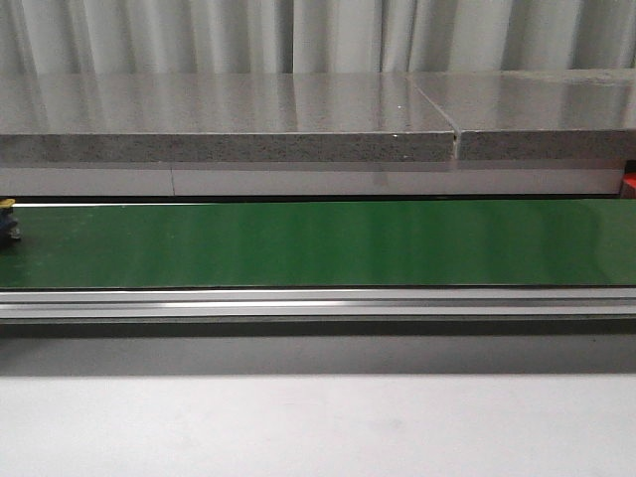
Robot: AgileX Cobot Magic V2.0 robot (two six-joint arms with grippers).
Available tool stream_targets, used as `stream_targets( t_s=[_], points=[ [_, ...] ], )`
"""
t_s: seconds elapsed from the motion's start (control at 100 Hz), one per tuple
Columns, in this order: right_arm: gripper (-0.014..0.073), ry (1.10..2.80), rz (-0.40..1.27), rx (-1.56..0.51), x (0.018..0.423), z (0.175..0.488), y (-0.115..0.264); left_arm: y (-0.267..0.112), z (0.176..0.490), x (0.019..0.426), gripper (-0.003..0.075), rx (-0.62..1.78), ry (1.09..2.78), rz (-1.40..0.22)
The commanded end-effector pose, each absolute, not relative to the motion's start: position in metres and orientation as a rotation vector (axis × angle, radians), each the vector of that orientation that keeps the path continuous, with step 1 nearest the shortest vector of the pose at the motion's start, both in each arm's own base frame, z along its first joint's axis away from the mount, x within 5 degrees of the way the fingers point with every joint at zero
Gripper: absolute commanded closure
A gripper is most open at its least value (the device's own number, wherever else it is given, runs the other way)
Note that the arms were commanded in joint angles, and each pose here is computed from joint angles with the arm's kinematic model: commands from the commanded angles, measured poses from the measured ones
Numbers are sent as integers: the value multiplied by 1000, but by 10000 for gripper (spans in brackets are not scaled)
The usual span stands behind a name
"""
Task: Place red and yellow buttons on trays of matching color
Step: 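Lift the red button with the left gripper and set it on the belt, then lower the left gripper onto a yellow button in the pile and grasp it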
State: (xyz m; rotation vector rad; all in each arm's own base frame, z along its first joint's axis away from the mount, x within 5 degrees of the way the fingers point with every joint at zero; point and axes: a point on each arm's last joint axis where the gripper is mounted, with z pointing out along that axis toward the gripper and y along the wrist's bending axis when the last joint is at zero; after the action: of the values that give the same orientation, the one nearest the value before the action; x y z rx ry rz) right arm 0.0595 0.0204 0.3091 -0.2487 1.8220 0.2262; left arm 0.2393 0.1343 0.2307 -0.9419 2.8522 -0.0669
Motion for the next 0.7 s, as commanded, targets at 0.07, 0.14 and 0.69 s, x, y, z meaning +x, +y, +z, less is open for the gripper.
stream_targets(
  t_s=[0.07,0.14,0.69],
  points=[
    [662,1732,213,-242,61,323,20,139,231,250,218,-938,2802,-83],
    [662,1732,213,-242,61,323,20,141,223,253,218,-945,2821,-86],
    [662,1732,213,-242,61,323,20,147,208,260,538,-927,2833,-74]
  ],
)
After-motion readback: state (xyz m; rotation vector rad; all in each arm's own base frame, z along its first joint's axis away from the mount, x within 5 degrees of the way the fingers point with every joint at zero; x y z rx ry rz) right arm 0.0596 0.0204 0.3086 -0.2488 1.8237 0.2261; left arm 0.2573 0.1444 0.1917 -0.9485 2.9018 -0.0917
